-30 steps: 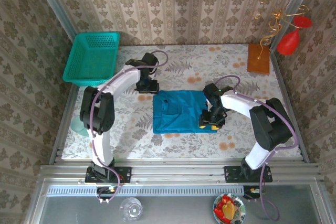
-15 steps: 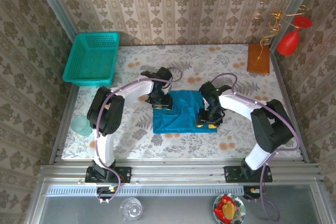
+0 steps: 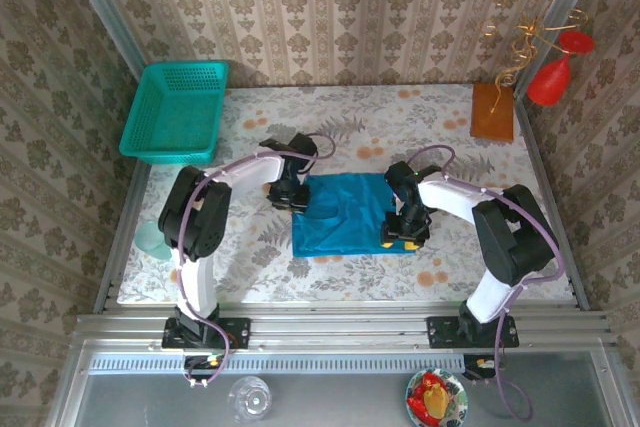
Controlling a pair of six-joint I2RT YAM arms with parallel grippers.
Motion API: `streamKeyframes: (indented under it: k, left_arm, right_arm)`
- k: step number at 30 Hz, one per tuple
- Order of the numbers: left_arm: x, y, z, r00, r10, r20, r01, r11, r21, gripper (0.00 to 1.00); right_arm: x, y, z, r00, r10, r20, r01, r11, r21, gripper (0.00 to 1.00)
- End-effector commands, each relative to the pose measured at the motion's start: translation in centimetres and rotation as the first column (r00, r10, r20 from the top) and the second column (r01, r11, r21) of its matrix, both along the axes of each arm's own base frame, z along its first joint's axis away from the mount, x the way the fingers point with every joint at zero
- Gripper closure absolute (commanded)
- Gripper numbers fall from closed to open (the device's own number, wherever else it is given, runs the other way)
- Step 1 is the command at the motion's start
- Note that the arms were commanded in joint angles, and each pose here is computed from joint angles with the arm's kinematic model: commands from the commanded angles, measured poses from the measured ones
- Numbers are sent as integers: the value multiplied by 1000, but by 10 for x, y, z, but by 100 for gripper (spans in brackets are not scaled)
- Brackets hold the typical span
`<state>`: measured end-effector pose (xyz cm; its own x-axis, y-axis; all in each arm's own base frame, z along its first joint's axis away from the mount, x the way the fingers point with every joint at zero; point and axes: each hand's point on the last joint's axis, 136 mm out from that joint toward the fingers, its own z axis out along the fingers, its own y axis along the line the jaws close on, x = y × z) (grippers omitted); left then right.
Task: Fold the inside-out t-shirt
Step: Smooth out the T-shirt at the center of the table.
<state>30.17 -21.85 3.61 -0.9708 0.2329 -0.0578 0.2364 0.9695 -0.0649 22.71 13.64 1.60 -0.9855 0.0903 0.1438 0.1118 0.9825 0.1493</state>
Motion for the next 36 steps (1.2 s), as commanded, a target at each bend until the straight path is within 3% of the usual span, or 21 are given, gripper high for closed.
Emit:
streamKeyframes:
  k: [1,4,10,16,22,27,36]
  left_arm:
    - [-9,24,4,1000,12,-16,-11,998,66,73]
    - [-11,29,8,1000,17,-9,-17,998,64,71]
    - [-18,35,38,999,36,34,-37,999,20,57]
    - [-49,0,61,1000,24,15,-21,981,-191,57]
    - [-90,-10,53,999,9,-30,-15,982,-189,55]
    - [-112,-13,40,998,32,-60,-43,978,-204,56]
    - [-122,-16,14,994,54,-96,-73,976,-207,60]
  right_arm:
    - [-12,-16,-7,999,-4,-35,2,998,-63,46]
    - [-9,-13,1,1000,-7,-23,6,999,-51,46]
    - [0,3,36,999,-6,50,4,999,34,46]
    - [13,6,58,994,-1,106,-4,999,51,46]
    - [19,1,47,996,14,85,-15,1000,9,47]
    - [16,-25,30,998,51,43,-44,988,-150,48]
    - [8,-29,0,998,64,-23,-67,987,-148,52]
